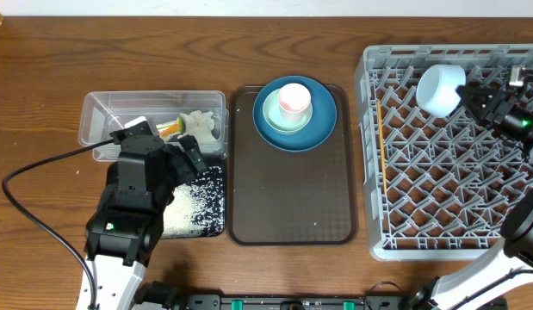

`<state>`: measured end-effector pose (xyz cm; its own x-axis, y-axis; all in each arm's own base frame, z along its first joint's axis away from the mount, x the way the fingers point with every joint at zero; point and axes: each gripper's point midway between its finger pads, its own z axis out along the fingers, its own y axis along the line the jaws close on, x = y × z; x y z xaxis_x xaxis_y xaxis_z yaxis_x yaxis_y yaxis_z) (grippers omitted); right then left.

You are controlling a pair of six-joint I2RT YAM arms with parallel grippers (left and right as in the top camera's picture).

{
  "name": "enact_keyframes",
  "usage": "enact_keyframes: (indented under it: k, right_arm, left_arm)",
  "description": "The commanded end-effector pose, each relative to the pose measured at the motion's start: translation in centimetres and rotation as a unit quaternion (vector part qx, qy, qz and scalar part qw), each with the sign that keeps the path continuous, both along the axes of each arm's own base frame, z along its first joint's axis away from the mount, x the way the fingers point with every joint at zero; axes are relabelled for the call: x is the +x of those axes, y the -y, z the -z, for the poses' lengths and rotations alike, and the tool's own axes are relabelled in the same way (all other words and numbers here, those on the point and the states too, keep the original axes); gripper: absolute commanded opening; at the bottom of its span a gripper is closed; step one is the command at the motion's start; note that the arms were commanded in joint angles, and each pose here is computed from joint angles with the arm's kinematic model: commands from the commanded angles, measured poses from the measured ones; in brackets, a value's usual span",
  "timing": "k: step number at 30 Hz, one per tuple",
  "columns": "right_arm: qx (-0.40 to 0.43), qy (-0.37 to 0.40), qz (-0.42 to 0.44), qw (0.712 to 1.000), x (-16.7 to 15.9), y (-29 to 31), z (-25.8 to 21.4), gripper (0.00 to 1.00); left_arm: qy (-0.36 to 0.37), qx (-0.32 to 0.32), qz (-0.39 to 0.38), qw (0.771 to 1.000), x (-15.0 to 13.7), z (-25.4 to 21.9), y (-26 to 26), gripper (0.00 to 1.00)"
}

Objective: Sort waste into correct bins and load items into the dishwasher rack
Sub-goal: 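Lift the light-blue bowl and carry it into the grey rack, then set the bowl upright in the rack's back row and release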

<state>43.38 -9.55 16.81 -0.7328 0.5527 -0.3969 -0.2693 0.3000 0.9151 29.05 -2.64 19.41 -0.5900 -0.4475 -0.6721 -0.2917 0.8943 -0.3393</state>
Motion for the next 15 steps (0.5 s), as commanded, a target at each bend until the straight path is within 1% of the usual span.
enact_keyframes:
  k: [1,2,4,15]
  right_arm:
    - [0.008,-0.001,0.009,1.000,-0.4,1.2,0.0,0.31]
    - [0.011,-0.006,0.014,1.000,-0.5,1.5,0.1,0.42]
    - [0.015,-0.017,0.026,0.999,-0.8,2.3,0.3,0.46]
    - [-0.008,-0.064,0.106,0.992,-1.6,6.6,2.3,0.48]
  left_arm:
    - [-0.002,0.004,-0.012,1.000,-0.1,0.2,-0.5,0.98]
    - [-0.002,0.004,-0.012,1.000,-0.1,0.2,-0.5,0.98]
    - [-0.002,0.004,-0.013,1.000,-0.1,0.2,-0.5,0.98]
    - [-0.002,0.004,-0.013,1.000,-0.1,0.2,-0.5,0.98]
